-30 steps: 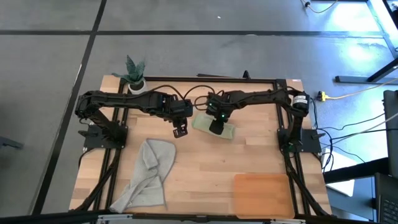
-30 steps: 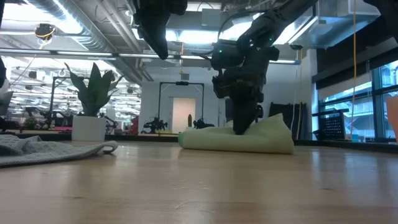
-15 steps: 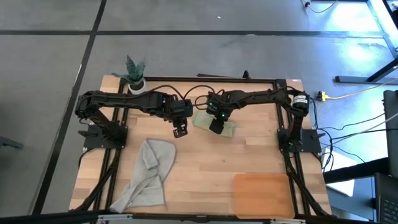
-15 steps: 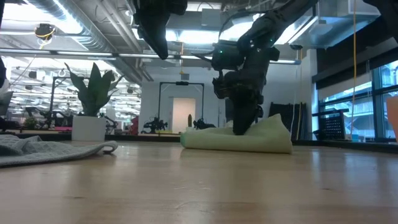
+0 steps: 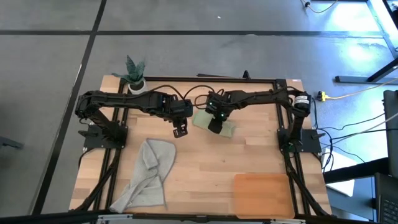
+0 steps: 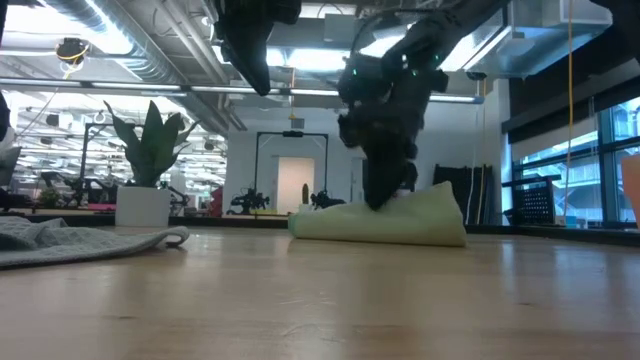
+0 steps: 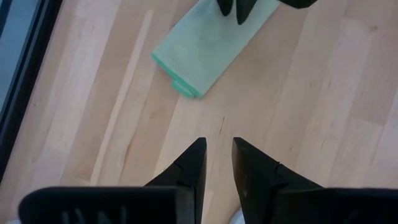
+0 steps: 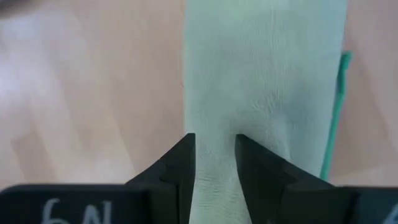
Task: Roll microfiber towels into tight, uniform cylinder then place into a basket
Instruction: Roll the green microfiber cloth, then put the green microfiber cloth into the orange bin
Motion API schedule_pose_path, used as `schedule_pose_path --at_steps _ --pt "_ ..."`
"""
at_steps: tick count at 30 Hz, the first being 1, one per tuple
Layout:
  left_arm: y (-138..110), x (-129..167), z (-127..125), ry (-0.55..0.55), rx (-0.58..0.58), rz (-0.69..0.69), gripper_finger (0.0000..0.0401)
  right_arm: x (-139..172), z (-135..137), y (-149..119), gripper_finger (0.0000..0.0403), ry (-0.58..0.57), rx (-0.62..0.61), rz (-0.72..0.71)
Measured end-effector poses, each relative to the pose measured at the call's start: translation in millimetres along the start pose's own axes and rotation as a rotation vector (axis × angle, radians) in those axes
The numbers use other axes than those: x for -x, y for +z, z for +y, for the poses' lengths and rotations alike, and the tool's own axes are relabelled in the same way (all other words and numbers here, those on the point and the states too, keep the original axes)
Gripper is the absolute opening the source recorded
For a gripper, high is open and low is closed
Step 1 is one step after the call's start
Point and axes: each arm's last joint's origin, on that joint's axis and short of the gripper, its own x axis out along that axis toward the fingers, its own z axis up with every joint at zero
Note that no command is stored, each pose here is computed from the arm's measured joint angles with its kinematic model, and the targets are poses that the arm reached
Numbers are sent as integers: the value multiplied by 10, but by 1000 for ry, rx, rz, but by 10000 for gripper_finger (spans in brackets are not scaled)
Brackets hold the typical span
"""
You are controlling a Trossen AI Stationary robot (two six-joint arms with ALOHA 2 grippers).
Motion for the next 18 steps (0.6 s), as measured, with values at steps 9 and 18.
schedule_pose_path --at_steps 9,18 --pt "-42 57 9 2 -10 13 67 434 115 113 114 -57 46 -77" --pt "-125 350 70 -24 2 -61 67 801 194 34 114 -58 89 -127"
